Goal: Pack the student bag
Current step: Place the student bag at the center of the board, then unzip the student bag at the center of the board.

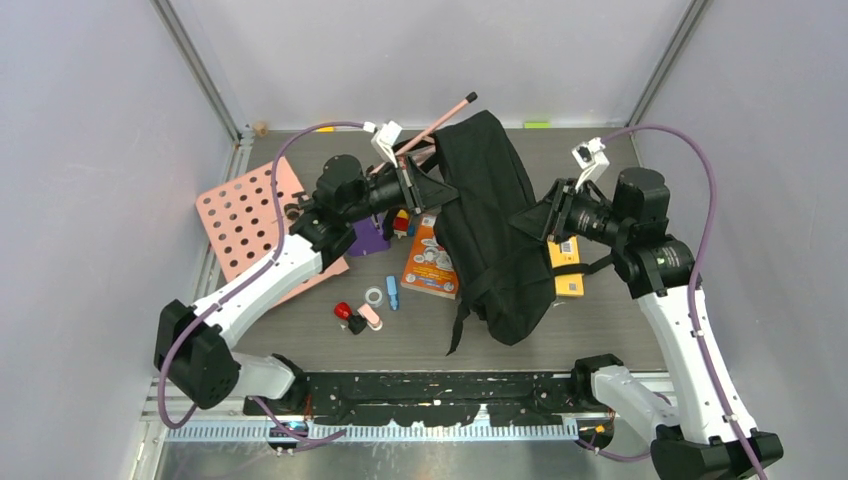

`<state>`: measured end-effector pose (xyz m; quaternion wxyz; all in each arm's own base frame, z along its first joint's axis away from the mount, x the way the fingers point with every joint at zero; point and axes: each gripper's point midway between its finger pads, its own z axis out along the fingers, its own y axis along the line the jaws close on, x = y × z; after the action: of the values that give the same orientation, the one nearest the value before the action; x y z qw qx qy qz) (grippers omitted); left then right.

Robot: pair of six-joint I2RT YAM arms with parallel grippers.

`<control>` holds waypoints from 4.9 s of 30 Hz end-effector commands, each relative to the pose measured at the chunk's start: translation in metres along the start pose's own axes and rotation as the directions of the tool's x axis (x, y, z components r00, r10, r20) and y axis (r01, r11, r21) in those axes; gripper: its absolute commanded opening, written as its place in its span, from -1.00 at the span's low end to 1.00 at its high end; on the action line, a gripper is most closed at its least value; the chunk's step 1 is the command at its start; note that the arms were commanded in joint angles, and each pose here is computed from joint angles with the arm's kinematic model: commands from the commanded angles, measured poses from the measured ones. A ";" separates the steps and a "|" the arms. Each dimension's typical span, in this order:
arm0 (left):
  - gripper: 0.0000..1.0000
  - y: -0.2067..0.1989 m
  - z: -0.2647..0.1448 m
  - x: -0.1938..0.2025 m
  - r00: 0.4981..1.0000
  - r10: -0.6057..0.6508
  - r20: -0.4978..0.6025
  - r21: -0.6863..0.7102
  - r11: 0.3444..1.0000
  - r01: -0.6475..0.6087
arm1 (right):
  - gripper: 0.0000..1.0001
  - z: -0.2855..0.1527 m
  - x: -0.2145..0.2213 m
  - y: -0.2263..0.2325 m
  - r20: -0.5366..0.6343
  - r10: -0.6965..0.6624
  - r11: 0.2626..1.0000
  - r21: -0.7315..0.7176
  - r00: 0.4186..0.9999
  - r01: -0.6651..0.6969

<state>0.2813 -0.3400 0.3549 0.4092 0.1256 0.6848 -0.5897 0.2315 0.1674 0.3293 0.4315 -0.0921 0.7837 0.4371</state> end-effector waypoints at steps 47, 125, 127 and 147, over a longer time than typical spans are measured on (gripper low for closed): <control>-1.00 -0.078 -0.039 0.070 0.911 0.405 0.072 -0.430 0.837 -0.338 | -0.48 0.075 -0.038 -0.081 0.029 -0.020 0.911 0.412 0.999 0.007; 0.19 0.005 -0.080 0.059 0.644 0.676 -0.358 -0.102 0.657 -0.747 | -0.99 0.023 0.111 0.029 -0.452 -0.344 0.876 0.162 0.823 0.455; 0.12 0.007 -0.072 0.064 0.645 0.668 -0.370 -0.082 0.668 -0.739 | -0.99 0.023 0.112 0.030 -0.453 -0.345 0.877 0.157 0.822 0.455; -1.00 0.001 -0.055 0.069 0.685 0.638 -0.353 -0.050 0.718 -0.695 | -0.99 0.019 0.115 0.025 -0.452 -0.335 0.877 0.171 0.827 0.449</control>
<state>0.2133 -0.3037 0.2697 0.4603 0.4340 0.7199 -0.2856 0.1560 0.2337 0.2616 0.3483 -0.2881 0.8631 0.2252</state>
